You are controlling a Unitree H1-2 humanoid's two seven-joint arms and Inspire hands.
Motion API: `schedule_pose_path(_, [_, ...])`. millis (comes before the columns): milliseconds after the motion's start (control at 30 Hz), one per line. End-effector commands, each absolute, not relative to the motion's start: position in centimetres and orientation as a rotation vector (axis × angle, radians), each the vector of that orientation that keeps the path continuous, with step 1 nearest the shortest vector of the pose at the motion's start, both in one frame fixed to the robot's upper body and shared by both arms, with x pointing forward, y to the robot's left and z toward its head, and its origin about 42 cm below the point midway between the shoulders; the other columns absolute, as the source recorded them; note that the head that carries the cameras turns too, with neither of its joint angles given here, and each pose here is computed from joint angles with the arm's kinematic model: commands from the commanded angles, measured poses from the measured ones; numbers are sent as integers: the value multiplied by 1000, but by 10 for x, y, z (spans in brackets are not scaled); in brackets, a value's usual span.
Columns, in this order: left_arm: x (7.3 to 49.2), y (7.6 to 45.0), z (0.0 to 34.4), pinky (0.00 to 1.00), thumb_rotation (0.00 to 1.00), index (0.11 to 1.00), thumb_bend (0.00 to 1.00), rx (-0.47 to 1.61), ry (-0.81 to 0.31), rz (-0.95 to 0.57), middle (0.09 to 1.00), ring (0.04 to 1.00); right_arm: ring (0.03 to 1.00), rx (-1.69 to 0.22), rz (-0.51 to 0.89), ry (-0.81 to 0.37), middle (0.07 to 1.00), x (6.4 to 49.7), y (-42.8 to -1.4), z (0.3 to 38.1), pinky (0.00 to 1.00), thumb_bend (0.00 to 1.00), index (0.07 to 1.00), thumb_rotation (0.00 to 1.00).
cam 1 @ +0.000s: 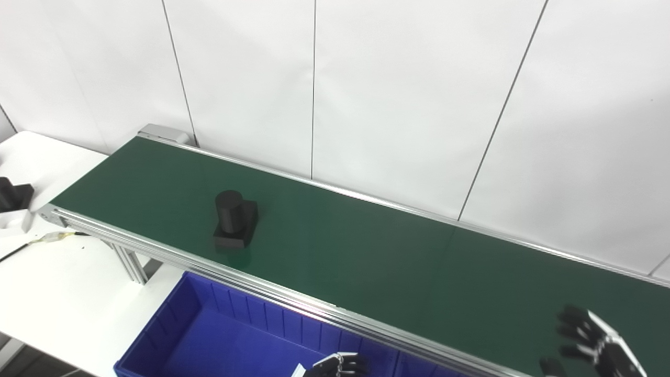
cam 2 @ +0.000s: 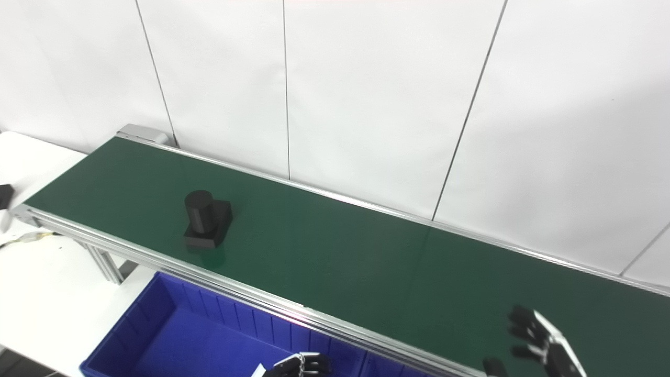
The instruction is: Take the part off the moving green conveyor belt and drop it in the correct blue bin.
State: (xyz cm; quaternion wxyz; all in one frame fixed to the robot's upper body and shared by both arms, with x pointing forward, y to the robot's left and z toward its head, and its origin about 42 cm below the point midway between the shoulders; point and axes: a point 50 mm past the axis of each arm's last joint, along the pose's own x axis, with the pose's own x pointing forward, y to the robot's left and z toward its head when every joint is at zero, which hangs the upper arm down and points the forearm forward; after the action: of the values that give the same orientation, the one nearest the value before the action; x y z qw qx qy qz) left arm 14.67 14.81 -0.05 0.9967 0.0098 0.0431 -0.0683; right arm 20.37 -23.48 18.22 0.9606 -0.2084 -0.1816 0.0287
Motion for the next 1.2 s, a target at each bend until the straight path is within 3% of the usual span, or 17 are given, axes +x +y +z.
schedule_pose_path(0, [152,148,9,593,634,729,715,8,17,-152,708,667,730,-430,53,-399,776,209,-230,198,598,380,791,443])
schedule_pose_path(267, [152,151,9,592,633,733,692,7,18,-158,711,670,729,-479,83,-370,766,227,-217,216,621,430,771,421])
schedule_pose_path(400, [154,152,7,590,607,729,680,-2,24,-157,708,668,761,-506,123,-369,790,239,-211,226,644,454,781,350])
schedule_pose_path(567, [156,154,6,590,616,732,684,4,25,-158,711,671,793,-554,189,-373,830,258,-202,241,649,513,819,361])
schedule_pose_path(767, [158,156,5,587,630,735,681,9,26,-159,712,671,801,-574,263,-389,841,279,-186,253,667,576,834,250])
schedule_pose_path(1000, [160,156,5,589,634,739,670,13,27,-160,712,669,820,-611,338,-390,860,300,-169,254,695,606,843,161])
schedule_pose_path(1167, [161,155,4,591,636,739,669,4,29,-159,710,669,839,-603,367,-380,871,315,-161,248,729,616,855,164])
